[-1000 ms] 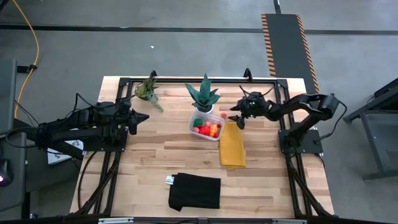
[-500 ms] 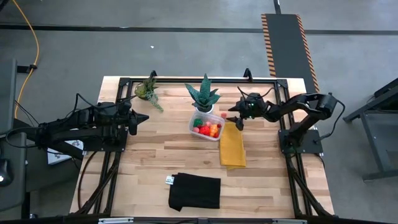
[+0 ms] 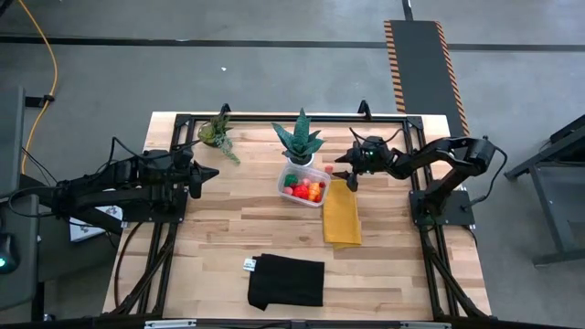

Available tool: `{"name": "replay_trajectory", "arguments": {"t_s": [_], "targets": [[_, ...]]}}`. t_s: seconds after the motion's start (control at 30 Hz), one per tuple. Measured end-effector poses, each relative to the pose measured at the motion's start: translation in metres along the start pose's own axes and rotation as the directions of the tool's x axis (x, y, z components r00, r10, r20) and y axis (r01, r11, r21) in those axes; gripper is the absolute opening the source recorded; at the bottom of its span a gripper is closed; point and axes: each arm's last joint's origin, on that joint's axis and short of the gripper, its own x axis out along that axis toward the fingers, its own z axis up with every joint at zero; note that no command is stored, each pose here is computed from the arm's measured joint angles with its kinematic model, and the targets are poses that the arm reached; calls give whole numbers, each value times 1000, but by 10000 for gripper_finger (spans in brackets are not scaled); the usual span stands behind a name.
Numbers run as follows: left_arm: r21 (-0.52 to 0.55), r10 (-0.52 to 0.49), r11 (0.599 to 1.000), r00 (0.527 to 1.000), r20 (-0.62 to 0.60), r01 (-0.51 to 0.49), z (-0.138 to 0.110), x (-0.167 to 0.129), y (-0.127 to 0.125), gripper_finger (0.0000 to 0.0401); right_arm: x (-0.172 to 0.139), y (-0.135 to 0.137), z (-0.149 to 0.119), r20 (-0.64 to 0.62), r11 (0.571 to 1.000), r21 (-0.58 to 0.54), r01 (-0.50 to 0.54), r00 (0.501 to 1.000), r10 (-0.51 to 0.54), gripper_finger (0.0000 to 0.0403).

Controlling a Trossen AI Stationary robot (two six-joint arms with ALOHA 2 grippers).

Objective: Pick and placing Produce into tupperware
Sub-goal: Put the pink peach into the transparent container

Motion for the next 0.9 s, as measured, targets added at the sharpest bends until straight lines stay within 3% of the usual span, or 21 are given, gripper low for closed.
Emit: {"name": "replay_trajectory", "arguments": {"t_s": [0.6,0.9], "targets": [[-52,-2,999,1000,2,2,0,0,0,1,19,-7,1,-27,1000,-15,-6,1000,5,247],[-52,-1,999,1000,1,1,0,0,0,1,25,-7,-8,-75,998,3,-60,995,60,232]]}}
